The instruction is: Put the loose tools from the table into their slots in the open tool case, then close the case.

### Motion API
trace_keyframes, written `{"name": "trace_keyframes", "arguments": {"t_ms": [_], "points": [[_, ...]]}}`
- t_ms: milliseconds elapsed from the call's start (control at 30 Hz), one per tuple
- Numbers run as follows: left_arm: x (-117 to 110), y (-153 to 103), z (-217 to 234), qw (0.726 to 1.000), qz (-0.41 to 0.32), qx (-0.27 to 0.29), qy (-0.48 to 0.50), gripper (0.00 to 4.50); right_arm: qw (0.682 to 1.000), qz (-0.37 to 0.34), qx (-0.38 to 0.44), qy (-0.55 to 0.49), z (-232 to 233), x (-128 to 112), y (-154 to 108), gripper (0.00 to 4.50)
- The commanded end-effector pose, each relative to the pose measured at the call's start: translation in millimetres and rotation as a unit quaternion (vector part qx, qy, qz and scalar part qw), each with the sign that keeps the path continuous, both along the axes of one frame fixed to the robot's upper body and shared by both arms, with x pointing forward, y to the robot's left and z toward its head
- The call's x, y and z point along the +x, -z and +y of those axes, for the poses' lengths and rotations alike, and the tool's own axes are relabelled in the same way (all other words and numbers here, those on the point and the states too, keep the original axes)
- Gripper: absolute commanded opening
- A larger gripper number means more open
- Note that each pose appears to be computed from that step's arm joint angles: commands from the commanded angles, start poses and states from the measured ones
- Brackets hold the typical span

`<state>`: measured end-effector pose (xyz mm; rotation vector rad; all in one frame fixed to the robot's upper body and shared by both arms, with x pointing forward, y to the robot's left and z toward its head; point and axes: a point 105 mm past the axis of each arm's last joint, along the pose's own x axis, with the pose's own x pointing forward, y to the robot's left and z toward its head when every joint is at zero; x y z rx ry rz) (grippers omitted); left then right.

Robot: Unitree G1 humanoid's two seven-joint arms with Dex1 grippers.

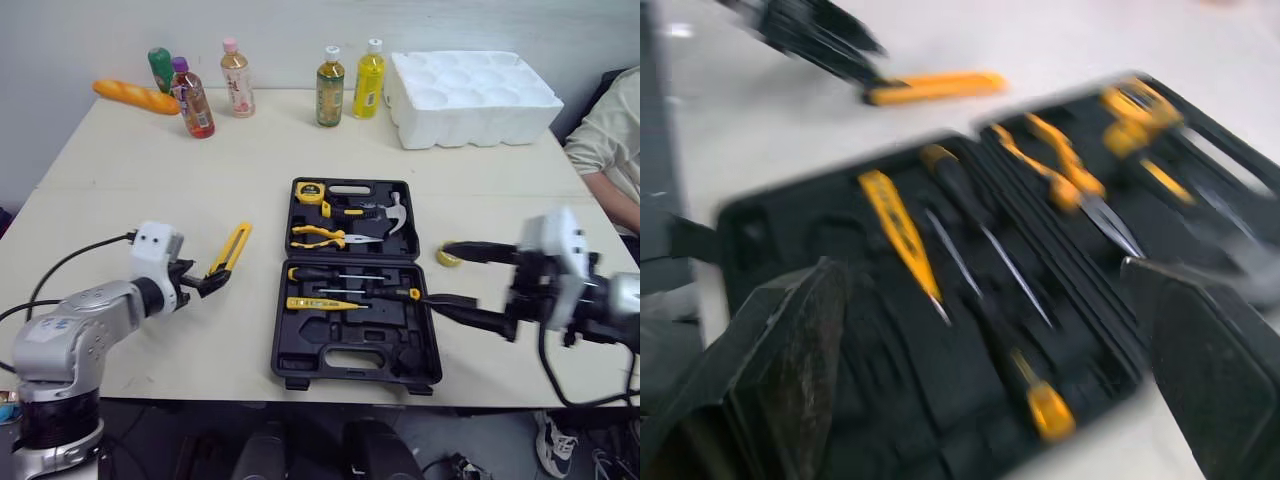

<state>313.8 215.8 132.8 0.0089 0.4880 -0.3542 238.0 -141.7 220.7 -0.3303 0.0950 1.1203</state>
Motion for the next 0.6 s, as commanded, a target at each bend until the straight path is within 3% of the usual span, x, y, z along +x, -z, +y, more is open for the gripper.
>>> {"name": "trace_keyframes", "arguments": {"t_ms": [33,200,500,600], "points": [[7.3,4.1,-0.7,0.999,0.014,0.028,-0.010,4.49,1.000,-0.010,0.009,-0.025,19.3,2.0,-2.9,4.50],[22.1,15.0,0.9,0.997,0.017,0.075,-0.014,4.49,0.999,-0.016,0.015,-0.045,37.6,7.0,-0.9,4.50],[39.3,22.4,-15.1,0.998,0.009,0.055,0.003,4.49,0.999,-0.018,0.015,-0.045,41.2,10.8,1.4,4.50],[37.0,24.7,-20.1,0.998,0.008,0.055,0.015,3.60,0.999,-0.020,0.016,-0.043,40.5,11.6,0.4,4.50]]}}
